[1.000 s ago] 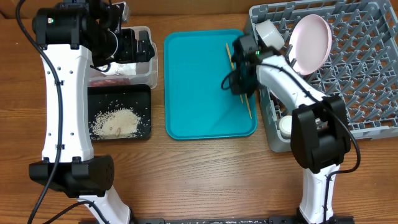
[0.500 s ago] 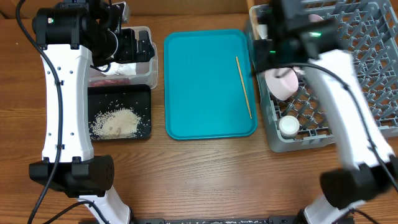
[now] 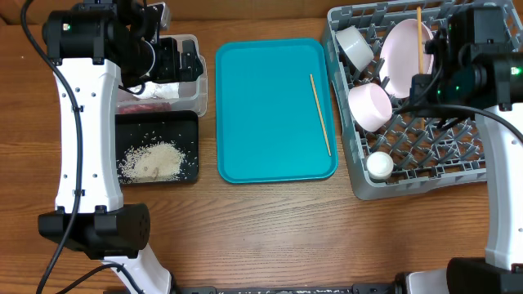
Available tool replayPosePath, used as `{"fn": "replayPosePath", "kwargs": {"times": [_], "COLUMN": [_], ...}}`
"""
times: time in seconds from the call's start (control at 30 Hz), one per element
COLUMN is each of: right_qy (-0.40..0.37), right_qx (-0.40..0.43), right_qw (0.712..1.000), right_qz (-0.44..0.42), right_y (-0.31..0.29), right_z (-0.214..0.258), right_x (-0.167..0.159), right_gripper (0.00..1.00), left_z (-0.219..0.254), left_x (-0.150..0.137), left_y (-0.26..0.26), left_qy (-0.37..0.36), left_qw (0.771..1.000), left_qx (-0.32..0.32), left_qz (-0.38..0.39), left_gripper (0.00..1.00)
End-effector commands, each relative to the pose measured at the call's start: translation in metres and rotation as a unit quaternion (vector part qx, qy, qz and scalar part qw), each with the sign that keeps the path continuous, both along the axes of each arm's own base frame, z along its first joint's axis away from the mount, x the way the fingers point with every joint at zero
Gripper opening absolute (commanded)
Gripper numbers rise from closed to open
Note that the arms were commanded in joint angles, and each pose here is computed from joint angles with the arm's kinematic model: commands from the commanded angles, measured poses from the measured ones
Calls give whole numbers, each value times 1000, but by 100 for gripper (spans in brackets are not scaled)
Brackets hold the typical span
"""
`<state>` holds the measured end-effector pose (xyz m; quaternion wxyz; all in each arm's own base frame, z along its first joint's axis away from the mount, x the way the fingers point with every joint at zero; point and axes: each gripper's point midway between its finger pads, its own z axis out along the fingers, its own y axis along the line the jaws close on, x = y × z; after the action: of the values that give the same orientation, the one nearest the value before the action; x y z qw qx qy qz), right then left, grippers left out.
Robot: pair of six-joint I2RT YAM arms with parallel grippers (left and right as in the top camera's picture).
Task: Sort waste into correct bins and load items into the dishwasher
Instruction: 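Carry the chopstick to the rack and insert it upright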
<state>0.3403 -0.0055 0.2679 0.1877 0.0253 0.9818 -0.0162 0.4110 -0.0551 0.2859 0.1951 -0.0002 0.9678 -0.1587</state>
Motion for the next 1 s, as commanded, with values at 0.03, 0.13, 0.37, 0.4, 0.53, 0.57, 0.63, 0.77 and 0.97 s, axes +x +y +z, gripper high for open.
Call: {"fn": "replayPosePath", "kwargs": {"times": [0.03, 0.13, 0.37, 0.4, 0.53, 0.57, 0.63, 0.77, 0.97], "right_qy": [36, 60, 75, 74, 71, 69, 64, 23, -87], "right_qx": [-23, -18, -11, -10, -4, -2, 0, 60, 212], "right_qw": [999, 998, 997, 997, 997, 997, 997, 998, 968], "right_qz": [12, 13, 4, 0, -22, -25, -33, -16, 104], "right_y": [-27, -37, -42, -42, -42, -42, -42, -21, 62], "right_z": [-41, -72, -96, -95, -95, -95, -94, -77, -6], "right_x": [-2, -6, -10, -9, -9, -8, -6, 12, 46], "right_gripper": [4, 4, 16, 20, 58, 60, 62, 66, 60], "left_z": [1, 1, 1, 1, 1, 1, 1, 1, 1], "left_x": [-1, -1, -1, -1, -1, -1, -1, -1, -1], "left_y": [-1, -1, -1, -1, -1, -1, -1, -1, -1], "left_qy": [-1, -1, -1, -1, -1, -1, -1, -1, -1], "left_qw": [1000, 1000, 1000, 1000, 1000, 1000, 1000, 1000, 1000], "left_qx": [2, 2, 2, 2, 2, 2, 2, 2, 2], "left_qz": [0, 0, 0, 0, 0, 0, 0, 0, 0], "left_gripper": [100, 100, 100, 100, 100, 100, 100, 100, 100]}}
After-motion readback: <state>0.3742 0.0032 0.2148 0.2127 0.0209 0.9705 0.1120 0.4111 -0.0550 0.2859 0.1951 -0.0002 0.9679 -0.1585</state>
